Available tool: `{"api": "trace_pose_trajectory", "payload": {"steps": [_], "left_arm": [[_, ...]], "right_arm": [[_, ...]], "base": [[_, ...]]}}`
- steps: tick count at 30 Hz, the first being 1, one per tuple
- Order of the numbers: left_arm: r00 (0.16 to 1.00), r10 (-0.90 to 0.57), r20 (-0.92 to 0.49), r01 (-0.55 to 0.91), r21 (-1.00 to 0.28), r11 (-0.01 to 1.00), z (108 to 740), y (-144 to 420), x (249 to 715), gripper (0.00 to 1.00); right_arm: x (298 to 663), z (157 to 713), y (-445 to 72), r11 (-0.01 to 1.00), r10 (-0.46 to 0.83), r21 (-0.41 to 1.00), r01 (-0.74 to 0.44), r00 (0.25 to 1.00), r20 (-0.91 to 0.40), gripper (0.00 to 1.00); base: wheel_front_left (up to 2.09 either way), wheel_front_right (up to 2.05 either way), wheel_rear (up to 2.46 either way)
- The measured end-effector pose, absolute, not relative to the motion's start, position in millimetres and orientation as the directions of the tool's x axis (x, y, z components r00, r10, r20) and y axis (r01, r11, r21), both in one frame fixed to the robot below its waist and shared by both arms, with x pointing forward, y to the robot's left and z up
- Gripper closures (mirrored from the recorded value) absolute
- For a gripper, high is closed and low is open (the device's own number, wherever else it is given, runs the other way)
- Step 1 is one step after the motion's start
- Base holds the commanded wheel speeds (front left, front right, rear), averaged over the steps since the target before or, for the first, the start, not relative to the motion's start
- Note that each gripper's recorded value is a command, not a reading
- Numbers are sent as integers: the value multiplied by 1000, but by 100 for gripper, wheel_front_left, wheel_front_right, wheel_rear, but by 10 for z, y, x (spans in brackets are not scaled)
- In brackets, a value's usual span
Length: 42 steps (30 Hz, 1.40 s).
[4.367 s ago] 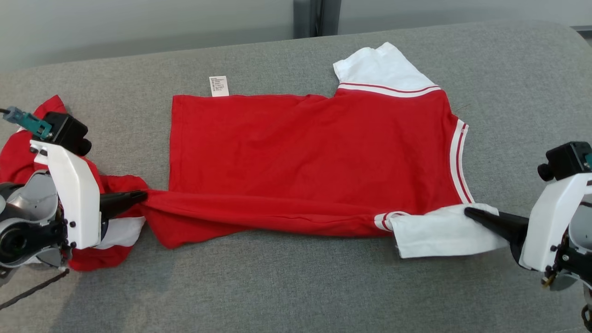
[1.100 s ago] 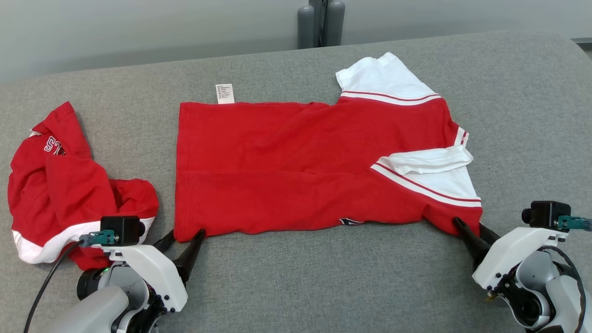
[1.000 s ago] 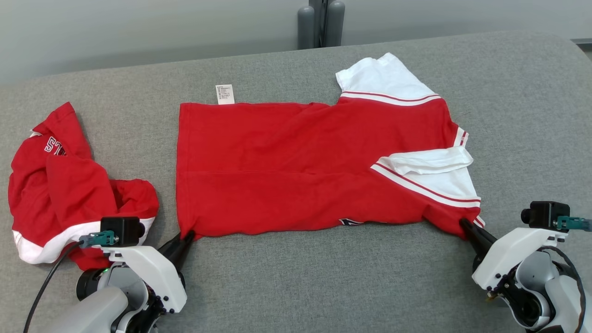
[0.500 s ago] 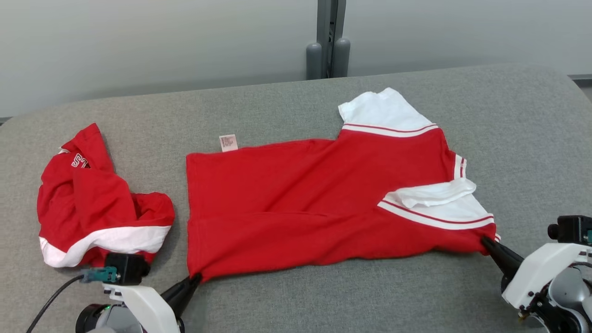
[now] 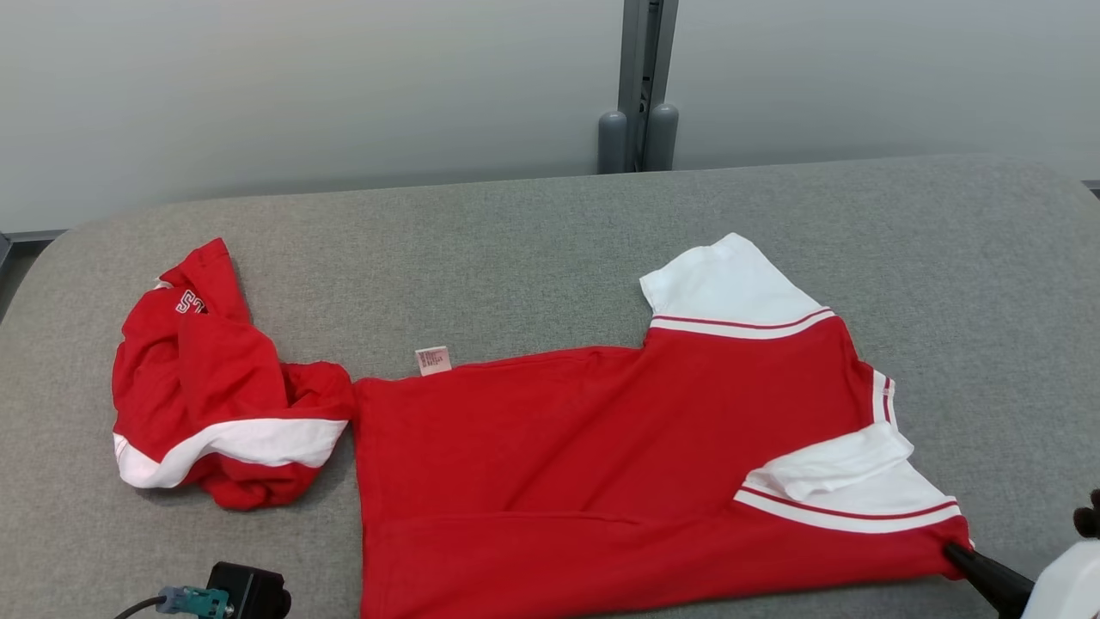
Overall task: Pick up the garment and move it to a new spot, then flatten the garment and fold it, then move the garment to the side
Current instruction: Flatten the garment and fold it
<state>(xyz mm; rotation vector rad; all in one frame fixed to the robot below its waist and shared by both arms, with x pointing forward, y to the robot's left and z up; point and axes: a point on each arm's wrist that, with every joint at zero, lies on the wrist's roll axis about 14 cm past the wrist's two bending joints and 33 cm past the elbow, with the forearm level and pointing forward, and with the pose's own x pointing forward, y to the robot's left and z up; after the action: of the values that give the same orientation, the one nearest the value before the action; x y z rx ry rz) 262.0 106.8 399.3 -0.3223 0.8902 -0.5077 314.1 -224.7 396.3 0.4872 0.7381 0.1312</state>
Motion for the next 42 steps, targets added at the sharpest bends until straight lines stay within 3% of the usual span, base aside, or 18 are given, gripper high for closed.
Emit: {"api": "trace_pose_trajectory", "payload": {"steps": [7, 8, 9, 10, 17, 22, 27, 35, 42], "left_arm": [[491, -548, -677, 267, -482, 835, 3976, 1078, 2531, 100], [491, -548, -677, 267, -482, 835, 3976, 1078, 2531, 65], [476, -546, -690, 259, -483, 836, 3944, 1084, 2507, 0], [473, -544, -694, 258, -481, 838, 3929, 1091, 2504, 0], [494, -527, -691, 263, -459, 849, 3956, 1166, 2592, 0], [649, -472, -597, 271, -398, 876, 4240, 1306, 3021, 0], [700, -477, -531, 281, -409, 868, 4344, 1198, 3209, 0], [675, -523, -521, 302, -451, 840, 4226, 976, 3503, 0], [689, -408, -599, 247, -334, 909, 3906, 1285, 3959, 0]], "right_arm": [[2954, 3882, -2264, 870, 287, 482, 102, 691, -663, 100], [2954, 3882, -2264, 870, 287, 482, 102, 691, -663, 81], [2946, 3895, -2246, 866, 289, 488, 107, 688, -665, 8], [2953, 3905, -2269, 871, 278, 479, 111, 691, -667, 0], [3060, 4105, -2322, 879, 241, 464, 107, 741, -627, 0], [3248, 4466, -2478, 903, 171, 421, 84, 830, -531, 0], [3510, 4790, -2484, 927, 127, 374, 40, 902, -413, 0], [3961, 4898, -2215, 932, 162, 360, -34, 929, -333, 0], [4417, 4850, -2028, 943, 192, 322, -84, 927, -322, 0]], "base": [[0, 0, 0], [0, 0, 0], [0, 0, 0], [0, 0, 0], [0, 0, 0], [0, 0, 0], [0, 0, 0], [0, 0, 0], [0, 0, 0]]}}
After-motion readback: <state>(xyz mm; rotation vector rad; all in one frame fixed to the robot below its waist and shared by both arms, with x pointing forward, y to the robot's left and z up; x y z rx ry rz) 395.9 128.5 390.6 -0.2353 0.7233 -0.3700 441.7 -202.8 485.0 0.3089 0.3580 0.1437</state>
